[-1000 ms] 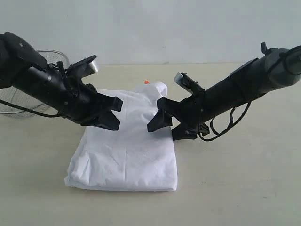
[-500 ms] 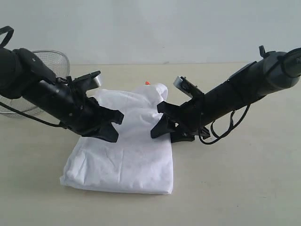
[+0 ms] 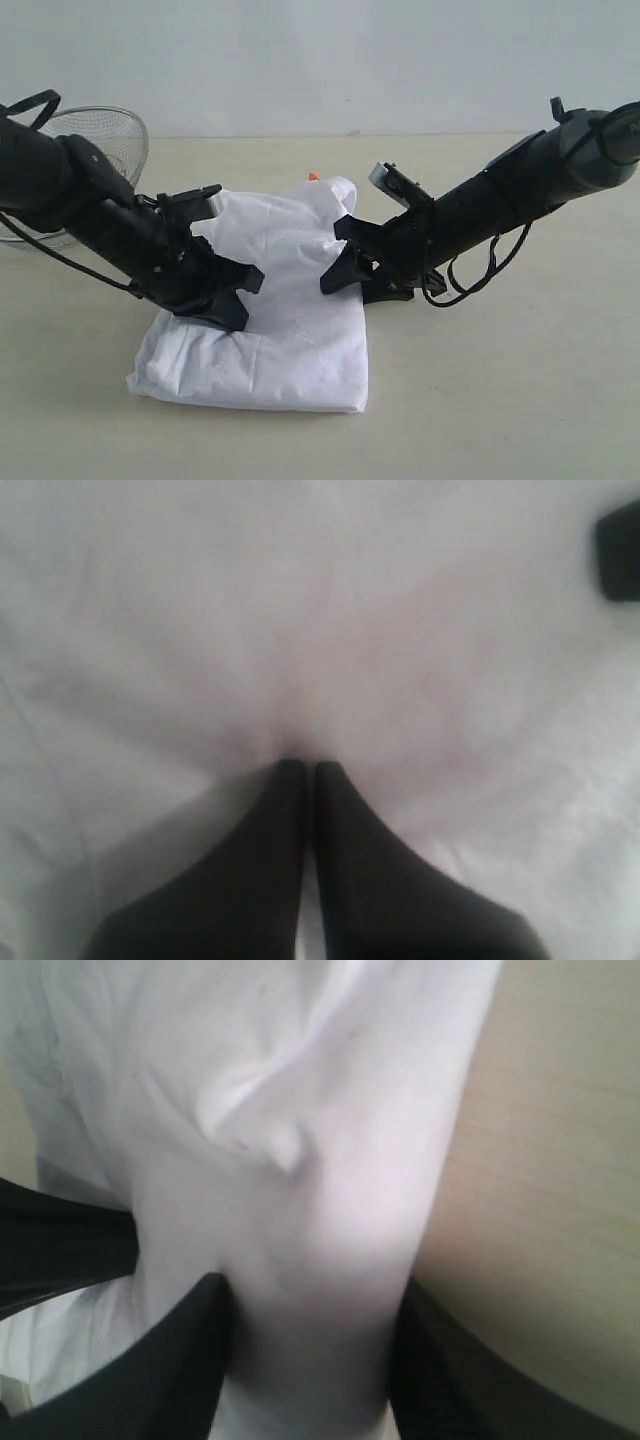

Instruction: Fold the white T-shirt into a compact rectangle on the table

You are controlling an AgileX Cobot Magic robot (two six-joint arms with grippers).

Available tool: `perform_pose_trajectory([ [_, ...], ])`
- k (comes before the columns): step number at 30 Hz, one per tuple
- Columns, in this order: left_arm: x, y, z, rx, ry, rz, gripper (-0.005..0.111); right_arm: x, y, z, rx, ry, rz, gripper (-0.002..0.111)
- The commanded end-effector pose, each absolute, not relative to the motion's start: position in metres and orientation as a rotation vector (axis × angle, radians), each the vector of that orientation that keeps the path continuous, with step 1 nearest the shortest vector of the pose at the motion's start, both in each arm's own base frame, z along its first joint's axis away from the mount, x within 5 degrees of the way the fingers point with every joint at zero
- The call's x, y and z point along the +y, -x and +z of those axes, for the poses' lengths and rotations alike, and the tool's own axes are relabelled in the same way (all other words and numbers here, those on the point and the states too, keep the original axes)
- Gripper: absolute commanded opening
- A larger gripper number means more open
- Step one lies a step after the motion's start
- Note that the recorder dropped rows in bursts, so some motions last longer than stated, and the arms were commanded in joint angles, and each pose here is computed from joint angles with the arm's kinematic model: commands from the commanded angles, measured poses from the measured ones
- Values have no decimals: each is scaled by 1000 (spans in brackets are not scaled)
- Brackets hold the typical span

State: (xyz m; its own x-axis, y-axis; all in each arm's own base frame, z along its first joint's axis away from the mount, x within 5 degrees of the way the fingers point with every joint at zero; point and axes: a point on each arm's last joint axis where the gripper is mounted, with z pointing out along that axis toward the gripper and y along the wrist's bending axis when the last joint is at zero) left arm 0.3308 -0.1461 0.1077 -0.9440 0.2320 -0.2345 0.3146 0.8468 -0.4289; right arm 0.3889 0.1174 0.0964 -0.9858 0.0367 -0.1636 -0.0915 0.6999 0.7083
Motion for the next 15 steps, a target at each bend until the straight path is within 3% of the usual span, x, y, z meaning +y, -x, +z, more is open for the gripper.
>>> perform_pose_trajectory([
  [1,-145,-328,94,2905,-439,-673,4,114,-384,82,2792,67,1101,44],
  [15,-145,-329,94,2897,-431,-663,4,142,-378,83,2781,137,1113,44],
])
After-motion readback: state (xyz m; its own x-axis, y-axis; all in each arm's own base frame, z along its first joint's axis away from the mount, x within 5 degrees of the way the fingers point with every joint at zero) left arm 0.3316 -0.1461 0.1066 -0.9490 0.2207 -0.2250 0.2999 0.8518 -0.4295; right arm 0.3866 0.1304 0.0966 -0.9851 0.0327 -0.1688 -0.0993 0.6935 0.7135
